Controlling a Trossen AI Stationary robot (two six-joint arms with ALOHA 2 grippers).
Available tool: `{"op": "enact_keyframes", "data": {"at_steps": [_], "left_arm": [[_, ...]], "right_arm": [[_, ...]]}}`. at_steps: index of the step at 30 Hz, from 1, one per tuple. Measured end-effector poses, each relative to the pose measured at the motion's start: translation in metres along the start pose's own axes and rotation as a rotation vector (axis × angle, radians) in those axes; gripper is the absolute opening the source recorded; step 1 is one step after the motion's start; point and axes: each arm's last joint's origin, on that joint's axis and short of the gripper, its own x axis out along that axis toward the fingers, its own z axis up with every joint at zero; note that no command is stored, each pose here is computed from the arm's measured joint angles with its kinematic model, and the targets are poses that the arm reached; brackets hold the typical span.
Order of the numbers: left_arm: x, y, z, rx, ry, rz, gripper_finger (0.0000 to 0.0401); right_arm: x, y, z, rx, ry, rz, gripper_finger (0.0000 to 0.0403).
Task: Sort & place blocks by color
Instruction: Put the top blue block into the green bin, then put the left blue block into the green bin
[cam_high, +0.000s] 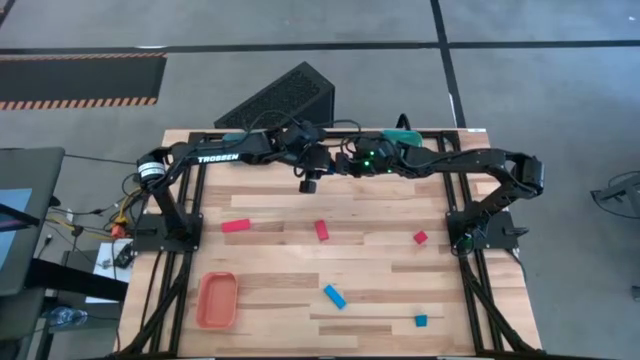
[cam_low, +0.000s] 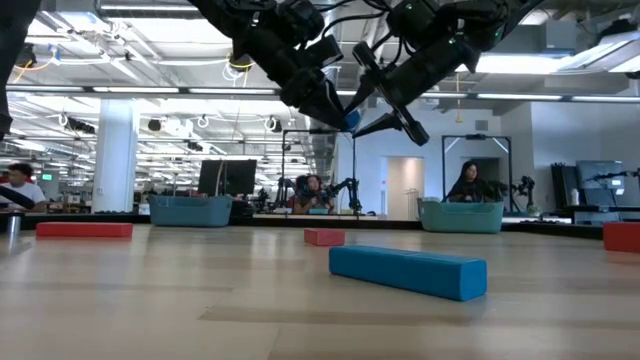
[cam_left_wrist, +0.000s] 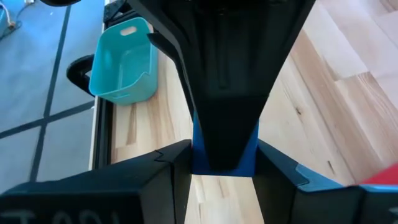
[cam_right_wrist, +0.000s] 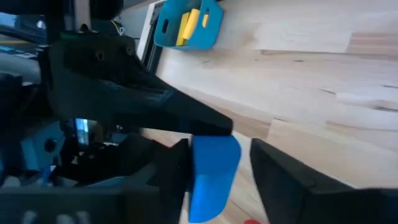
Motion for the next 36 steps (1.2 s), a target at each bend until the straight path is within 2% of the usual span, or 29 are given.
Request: {"op": "enact_keyframes", "data": {"at_steps": [5, 6, 9, 15, 18, 20, 22, 26, 31, 36], "left_arm": [[0.0, 0.002, 0.0, -0.035, 0.027, 0.054, 0.0122], [0.0, 0.003, 0.0, -0.055, 0.036, 0.083, 0.0125], [-0.001, 0.007, -0.002, -0.125, 0.046, 0.133, 0.0142], [-0.007, 0.024, -0.021, -0.315, 0.116, 0.161, 0.0188], [-0.01, 0.029, -0.034, -0.402, 0.186, 0.148, 0.0201], [-0.012, 0.031, -0.043, -0.452, 0.234, 0.149, 0.0204], [-0.013, 0.032, -0.051, -0.504, 0.272, 0.153, 0.0205], [-0.015, 0.032, -0.062, -0.586, 0.327, 0.147, 0.0205], [-0.015, 0.029, -0.065, -0.649, 0.356, 0.142, 0.0206], [-0.013, 0.024, -0.061, -0.701, 0.35, 0.113, 0.0206]], "right_arm": [[0.0, -0.003, 0.005, -0.013, -0.013, -0.008, 0.0083], [0.0, -0.004, 0.008, -0.03, -0.018, -0.009, 0.0072], [-0.002, -0.012, 0.017, -0.094, -0.038, -0.054, 0.0072], [-0.017, -0.064, 0.052, -0.129, -0.122, -0.439, 0.0072], [-0.027, -0.095, 0.063, -0.137, -0.095, -0.671, 0.0072], [-0.03, -0.109, 0.069, -0.13, -0.079, -0.756, 0.0072], [-0.034, -0.118, 0.077, -0.126, -0.082, -0.79, 0.0073], [-0.033, -0.135, 0.084, -0.118, -0.057, -0.855, 0.0103], [-0.029, -0.148, 0.089, -0.1, -0.056, -0.893, 0.0178], [-0.026, -0.149, 0.09, -0.146, -0.043, -0.883, 0.0244]]}}
